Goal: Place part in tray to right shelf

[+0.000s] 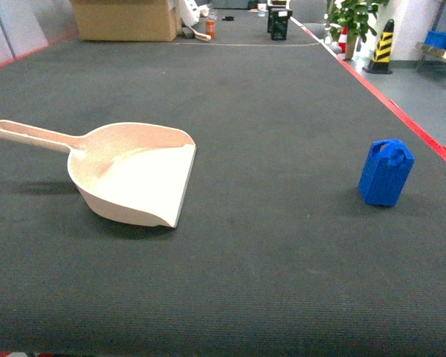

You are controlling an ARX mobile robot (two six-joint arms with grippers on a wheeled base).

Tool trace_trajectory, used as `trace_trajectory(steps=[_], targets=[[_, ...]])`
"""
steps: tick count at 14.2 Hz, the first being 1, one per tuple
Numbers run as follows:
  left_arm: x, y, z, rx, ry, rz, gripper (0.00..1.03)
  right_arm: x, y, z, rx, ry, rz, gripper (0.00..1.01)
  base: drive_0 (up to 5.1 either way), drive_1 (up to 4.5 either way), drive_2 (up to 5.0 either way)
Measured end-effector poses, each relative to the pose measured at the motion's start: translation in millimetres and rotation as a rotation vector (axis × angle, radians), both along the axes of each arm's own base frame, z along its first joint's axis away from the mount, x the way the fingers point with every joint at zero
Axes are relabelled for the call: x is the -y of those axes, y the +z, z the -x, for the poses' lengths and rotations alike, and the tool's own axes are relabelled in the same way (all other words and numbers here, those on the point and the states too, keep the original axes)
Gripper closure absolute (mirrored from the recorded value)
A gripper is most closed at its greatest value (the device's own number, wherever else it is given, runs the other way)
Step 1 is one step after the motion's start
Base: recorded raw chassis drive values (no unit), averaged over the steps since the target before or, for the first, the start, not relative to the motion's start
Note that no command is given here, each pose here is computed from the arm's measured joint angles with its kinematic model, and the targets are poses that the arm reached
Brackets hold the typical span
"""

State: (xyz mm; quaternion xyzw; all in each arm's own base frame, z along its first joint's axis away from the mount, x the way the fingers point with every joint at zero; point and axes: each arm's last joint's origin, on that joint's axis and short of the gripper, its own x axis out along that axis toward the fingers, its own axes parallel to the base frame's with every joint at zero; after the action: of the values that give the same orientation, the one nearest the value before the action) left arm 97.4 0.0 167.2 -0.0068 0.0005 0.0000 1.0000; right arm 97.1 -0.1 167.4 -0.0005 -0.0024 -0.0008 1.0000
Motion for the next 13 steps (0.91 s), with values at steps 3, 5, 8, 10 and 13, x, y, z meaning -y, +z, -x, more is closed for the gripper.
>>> trace_trajectory(steps=[3, 5, 8, 10, 13], targets=[[0.0, 0.0, 0.0, 0.0, 0.0, 0.0, 0.05, 0.0, 0.0, 0.0, 0.0, 0.0, 0.0, 0.03, 0.0, 0.0, 0.0], [0.0, 0.0, 0.0, 0.0, 0.0, 0.0, 0.05, 0.0, 0.0, 0.0, 0.0, 0.0, 0.0, 0.03, 0.0, 0.0, 0.0], [0.0, 0.0, 0.0, 0.0, 0.0, 0.0, 0.05, 0.0, 0.0, 0.0, 0.0, 0.0, 0.0, 0.03, 0.0, 0.0, 0.0], [0.0, 0.0, 0.0, 0.0, 0.0, 0.0, 0.05, 0.0, 0.0, 0.0, 0.0, 0.0, 0.0, 0.03, 0.0, 0.0, 0.0], [0.0, 0.0, 0.0, 0.0, 0.0, 0.0, 0.05, 0.0, 0.0, 0.0, 0.0, 0.0, 0.0, 0.03, 0.0, 0.0, 0.0]])
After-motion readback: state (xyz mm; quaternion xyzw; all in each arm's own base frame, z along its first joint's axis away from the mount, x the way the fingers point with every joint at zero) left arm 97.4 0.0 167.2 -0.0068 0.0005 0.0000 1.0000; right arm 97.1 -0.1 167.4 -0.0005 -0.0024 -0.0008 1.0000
